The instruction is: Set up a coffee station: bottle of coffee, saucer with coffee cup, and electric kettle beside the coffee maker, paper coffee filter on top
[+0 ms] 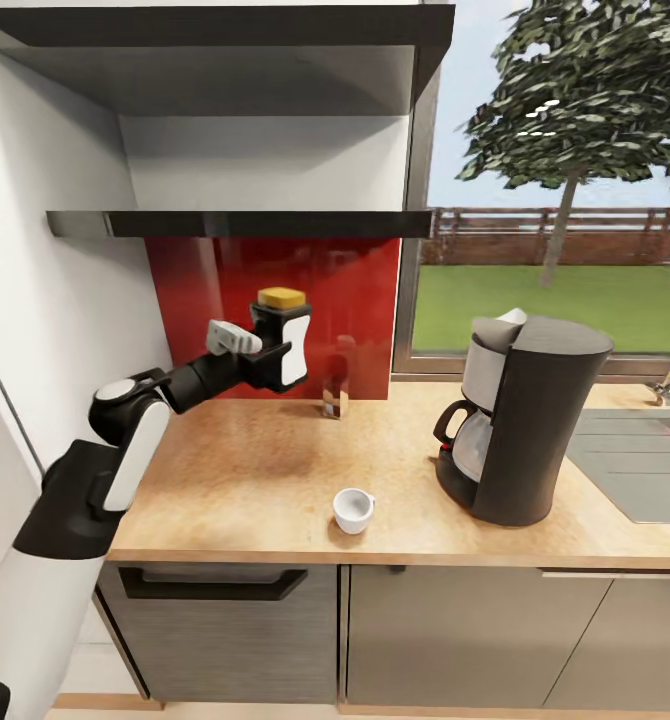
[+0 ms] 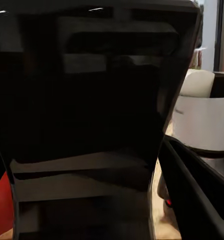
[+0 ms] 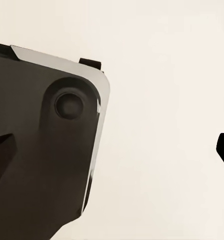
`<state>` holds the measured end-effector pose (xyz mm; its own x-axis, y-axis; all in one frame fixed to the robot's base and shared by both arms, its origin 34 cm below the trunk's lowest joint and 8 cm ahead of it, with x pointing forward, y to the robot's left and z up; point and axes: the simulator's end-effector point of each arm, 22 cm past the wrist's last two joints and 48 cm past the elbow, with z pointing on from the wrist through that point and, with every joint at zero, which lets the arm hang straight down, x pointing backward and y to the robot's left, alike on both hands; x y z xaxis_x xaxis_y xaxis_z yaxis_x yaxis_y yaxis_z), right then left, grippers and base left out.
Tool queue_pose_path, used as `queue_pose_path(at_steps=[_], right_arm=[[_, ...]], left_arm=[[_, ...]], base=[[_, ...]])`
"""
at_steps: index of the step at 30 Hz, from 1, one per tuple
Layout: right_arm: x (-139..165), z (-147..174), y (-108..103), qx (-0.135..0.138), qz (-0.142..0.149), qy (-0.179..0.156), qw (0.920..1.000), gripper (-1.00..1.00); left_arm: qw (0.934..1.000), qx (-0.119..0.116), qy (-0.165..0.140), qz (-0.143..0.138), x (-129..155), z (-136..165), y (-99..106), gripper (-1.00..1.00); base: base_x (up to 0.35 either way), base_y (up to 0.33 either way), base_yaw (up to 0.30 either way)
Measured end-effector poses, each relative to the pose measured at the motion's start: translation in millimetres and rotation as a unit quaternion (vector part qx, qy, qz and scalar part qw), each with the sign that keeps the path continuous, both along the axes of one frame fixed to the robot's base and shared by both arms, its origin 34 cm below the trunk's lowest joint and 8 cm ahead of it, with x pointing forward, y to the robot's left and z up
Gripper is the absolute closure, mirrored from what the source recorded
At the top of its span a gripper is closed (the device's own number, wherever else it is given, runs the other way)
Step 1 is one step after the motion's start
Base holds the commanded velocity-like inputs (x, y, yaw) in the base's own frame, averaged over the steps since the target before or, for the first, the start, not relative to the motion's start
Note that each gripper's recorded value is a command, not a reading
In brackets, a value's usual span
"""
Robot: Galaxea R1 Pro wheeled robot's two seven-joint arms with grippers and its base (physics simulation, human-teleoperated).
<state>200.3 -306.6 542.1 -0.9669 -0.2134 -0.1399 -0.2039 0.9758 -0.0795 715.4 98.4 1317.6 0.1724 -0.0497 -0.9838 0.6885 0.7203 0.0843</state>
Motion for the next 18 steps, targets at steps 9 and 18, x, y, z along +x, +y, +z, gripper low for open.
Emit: queue_pose_path(at_steps=[9,18], right_arm=[[13.8,1.7,1.4,0.002,-0.001,-0.019,0.9998,-1.00],[37.1,5.9,1.9,0.005,0.009,-0.051,0.9987,-1.00]], left_arm=[[0.9998,0.010,-0.007,0.017,7.3,-35.4,6.3,1.00],[0.9992,0.009,0.024,0.031,24.4,-66.6,15.2,1.00]], base=[[0.000,0.000,0.000],[0.000,0.000,0.000]])
